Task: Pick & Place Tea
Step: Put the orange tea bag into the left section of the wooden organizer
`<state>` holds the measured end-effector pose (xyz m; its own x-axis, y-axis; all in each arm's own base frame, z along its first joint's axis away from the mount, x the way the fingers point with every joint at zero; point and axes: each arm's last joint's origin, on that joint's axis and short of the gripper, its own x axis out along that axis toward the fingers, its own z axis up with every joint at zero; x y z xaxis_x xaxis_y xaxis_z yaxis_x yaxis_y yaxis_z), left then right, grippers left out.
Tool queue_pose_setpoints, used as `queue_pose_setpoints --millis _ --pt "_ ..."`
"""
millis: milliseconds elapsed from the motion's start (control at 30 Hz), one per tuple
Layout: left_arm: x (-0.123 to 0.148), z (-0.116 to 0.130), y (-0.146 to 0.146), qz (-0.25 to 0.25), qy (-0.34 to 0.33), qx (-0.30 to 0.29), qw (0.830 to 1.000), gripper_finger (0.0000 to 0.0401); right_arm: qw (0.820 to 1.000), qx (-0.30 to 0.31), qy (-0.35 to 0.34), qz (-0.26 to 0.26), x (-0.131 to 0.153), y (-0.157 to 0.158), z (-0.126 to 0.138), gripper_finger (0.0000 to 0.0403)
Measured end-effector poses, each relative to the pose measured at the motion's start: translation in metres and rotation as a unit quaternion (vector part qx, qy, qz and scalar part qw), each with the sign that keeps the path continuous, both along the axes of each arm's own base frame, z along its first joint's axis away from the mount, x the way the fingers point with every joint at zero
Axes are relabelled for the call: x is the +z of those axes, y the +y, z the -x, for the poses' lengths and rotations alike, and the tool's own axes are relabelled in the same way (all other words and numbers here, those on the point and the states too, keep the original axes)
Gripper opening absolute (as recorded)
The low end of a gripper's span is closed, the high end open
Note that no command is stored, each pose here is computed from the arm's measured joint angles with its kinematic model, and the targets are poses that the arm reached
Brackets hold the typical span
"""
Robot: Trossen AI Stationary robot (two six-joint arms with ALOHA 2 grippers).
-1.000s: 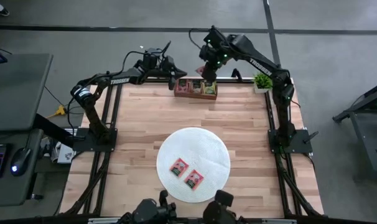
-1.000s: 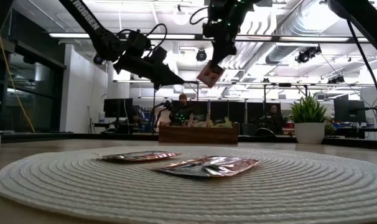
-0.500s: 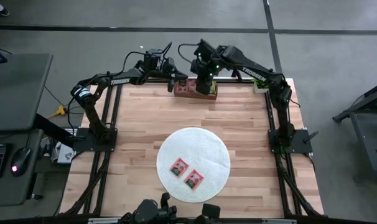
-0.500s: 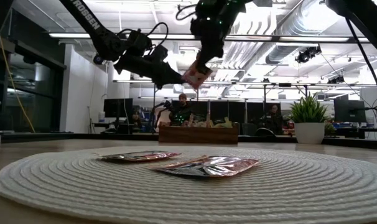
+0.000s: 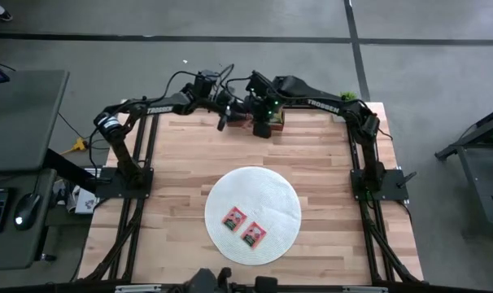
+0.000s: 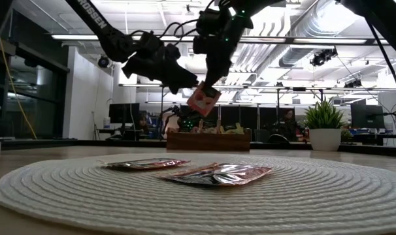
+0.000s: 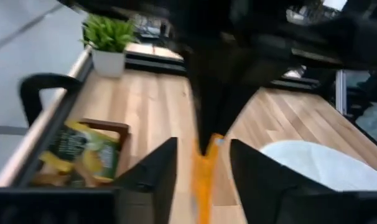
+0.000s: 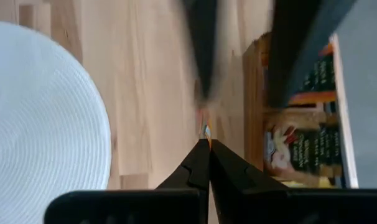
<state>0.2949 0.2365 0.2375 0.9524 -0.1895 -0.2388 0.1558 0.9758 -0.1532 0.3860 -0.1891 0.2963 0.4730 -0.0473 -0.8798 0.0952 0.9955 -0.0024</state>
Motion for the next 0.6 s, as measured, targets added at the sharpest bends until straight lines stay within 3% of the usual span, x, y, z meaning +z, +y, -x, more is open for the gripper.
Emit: queue_pose_setpoints --millis 133,300,467,600 --pt "-0.003 -0.011 -0.014 -0.008 0.021 0.004 1.000 0.0187 1.000 0.000 -0.011 0.005 0.001 0.000 -0.002 0.0000" --pt "-0.007 -0.020 -0.027 -0.033 0.047 0.022 0.998 0.0201 1.000 -0.001 -0.010 0.003 0.001 0.000 -0.002 0.0000" --pt "-0.010 -0.021 -0.029 -0.038 0.064 0.044 0.996 0.0179 1.000 -0.004 -0.009 0.002 0.001 0.000 -0.002 0.0000" --pt "-0.010 -0.021 -0.028 -0.039 0.067 0.050 0.996 0.0129 1.000 -0.004 -0.009 0.002 0.001 0.000 -0.002 0.0000"
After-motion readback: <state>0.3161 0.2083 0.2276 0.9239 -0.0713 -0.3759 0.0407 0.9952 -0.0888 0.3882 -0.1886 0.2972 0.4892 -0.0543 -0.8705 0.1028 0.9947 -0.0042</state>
